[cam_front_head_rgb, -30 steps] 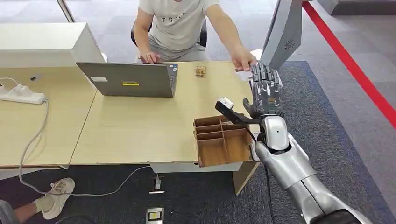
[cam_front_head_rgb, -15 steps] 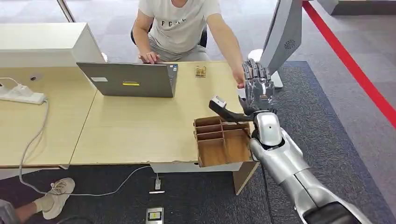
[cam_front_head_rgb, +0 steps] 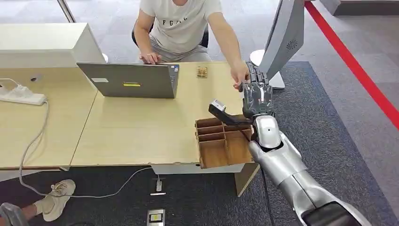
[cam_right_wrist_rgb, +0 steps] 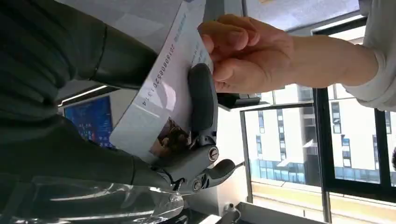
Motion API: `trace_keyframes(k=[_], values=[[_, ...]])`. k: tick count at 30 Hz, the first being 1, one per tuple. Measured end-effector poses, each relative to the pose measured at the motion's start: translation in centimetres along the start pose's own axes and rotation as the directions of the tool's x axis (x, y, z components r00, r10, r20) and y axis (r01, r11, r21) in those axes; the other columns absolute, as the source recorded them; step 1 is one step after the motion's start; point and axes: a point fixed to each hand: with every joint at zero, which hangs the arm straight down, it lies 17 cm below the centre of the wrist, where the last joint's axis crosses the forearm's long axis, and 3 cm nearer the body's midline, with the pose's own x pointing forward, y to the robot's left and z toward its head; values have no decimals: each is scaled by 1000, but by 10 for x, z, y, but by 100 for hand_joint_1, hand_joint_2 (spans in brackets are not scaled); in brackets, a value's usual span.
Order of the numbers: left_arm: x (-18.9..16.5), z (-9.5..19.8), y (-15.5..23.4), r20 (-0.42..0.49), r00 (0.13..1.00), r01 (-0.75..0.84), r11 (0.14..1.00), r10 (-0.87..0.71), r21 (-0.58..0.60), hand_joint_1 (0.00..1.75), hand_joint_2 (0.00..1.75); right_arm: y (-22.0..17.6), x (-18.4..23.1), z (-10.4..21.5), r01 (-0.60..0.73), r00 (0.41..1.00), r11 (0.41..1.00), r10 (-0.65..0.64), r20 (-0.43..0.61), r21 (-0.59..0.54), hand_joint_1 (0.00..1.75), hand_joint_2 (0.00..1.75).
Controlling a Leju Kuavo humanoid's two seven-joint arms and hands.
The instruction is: Pass the card to the sensor for recognition and then transmit it.
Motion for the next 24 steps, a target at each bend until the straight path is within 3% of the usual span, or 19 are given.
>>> trace_keyframes(k=[16,24], values=[[-1,0,-1,3,1000,0,1000,0,-7,0,175,14,-17,13,5,999,1000,-3,-39,29,175,175],[-1,1,-1,1,1000,6,1000,-6,-7,0,175,25,-64,41,53,992,998,-48,-118,44,175,175]])
